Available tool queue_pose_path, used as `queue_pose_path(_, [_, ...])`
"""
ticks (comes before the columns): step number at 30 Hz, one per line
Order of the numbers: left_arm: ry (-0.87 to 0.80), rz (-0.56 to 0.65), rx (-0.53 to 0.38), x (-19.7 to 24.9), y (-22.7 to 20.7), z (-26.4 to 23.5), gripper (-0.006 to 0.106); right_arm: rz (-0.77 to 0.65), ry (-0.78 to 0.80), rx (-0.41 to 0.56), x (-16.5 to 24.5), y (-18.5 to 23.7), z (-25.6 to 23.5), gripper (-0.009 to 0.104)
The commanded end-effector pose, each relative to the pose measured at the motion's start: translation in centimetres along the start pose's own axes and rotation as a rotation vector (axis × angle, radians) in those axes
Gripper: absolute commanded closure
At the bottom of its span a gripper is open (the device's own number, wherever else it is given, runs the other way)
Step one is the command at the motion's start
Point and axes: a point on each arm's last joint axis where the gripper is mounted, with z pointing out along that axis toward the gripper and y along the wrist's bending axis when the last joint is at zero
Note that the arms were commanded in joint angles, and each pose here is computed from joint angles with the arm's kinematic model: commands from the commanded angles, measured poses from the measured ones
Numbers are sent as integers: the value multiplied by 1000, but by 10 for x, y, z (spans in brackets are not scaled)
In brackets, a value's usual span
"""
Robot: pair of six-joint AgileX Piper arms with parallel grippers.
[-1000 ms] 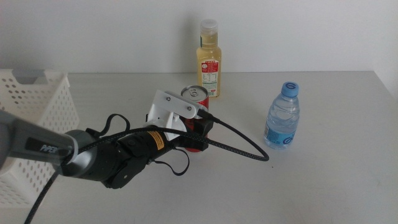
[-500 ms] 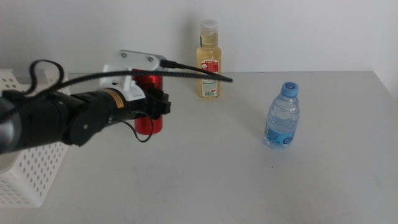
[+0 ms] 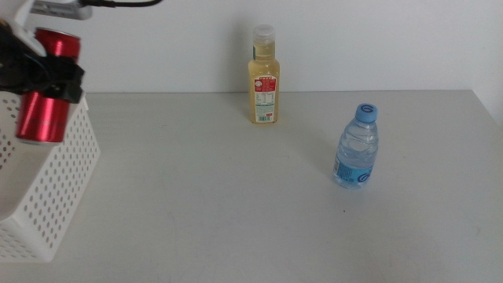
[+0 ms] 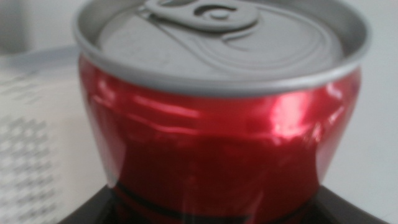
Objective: Use arms to grab the bottles and put them into the dustbin to the left of the table.
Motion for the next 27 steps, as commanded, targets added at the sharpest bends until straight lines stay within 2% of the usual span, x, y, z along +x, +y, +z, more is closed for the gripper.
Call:
queue_pose_path(1, [-103, -19, -57, -12, 24, -42, 83, -18, -99, 26, -10, -2, -3, 20])
queue_pose_path(7, [-69, -80, -121, -4, 68, -50, 83, -18, -99, 26, -10, -2, -3, 20])
queue_pose_path(15, [55, -146, -158, 9, 106, -7, 83, -18, -99, 26, -10, -2, -3, 20])
queue_pose_path(27, [225, -203, -91, 28, 127, 78, 82, -18, -99, 26, -10, -2, -3, 20])
